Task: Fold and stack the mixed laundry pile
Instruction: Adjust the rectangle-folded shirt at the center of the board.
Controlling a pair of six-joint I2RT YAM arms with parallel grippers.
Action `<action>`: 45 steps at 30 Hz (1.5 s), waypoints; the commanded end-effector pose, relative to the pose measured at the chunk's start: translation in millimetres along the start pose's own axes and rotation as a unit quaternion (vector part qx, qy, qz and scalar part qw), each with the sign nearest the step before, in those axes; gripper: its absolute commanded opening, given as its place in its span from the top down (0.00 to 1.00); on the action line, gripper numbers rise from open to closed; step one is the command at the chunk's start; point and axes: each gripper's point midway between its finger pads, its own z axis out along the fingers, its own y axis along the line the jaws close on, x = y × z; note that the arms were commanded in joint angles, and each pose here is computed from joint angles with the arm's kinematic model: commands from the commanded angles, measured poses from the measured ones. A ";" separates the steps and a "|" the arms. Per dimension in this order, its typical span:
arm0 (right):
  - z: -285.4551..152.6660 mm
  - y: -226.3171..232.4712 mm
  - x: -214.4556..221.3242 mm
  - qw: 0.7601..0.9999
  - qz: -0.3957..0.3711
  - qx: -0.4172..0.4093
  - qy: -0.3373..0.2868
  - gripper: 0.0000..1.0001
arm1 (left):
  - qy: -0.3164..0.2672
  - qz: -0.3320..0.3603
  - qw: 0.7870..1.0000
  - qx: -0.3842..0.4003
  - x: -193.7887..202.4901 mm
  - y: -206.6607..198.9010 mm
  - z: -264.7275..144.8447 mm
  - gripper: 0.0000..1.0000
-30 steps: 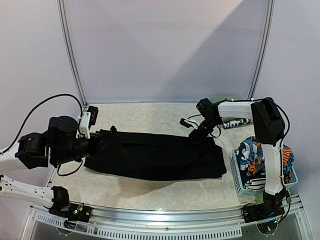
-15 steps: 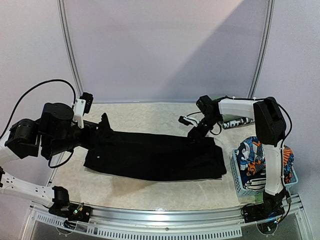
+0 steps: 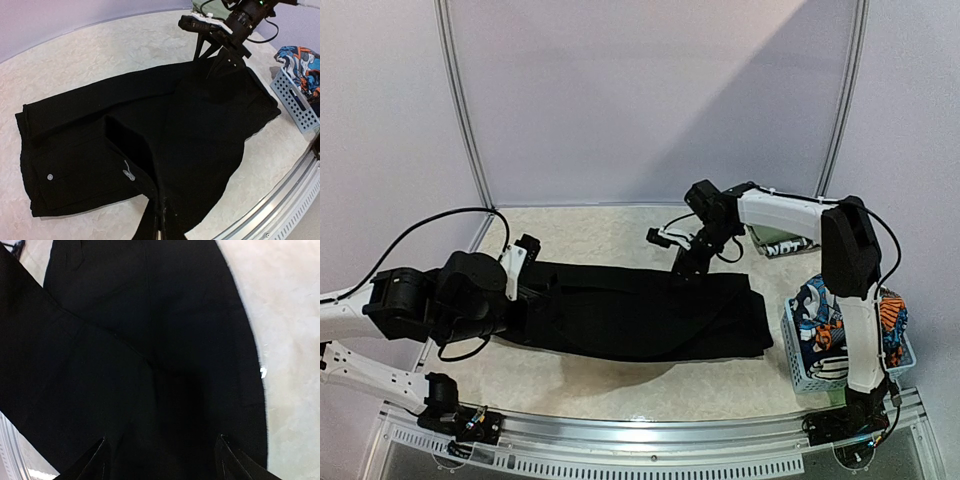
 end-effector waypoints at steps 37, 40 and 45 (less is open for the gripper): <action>-12.6 -78.2 -17.8 0.994 0.086 0.062 -0.030 1.00 | -0.114 0.193 0.949 -0.220 -72.9 51.6 2.9 1.00; -5.2 -83.4 -15.4 0.992 0.103 0.063 -0.031 0.92 | -0.094 0.191 0.945 -0.247 -75.3 73.2 15.7 1.00; 3.8 -86.3 -6.6 0.990 0.128 0.064 -0.014 0.59 | -0.056 0.113 0.970 -0.208 -69.8 85.1 18.3 1.00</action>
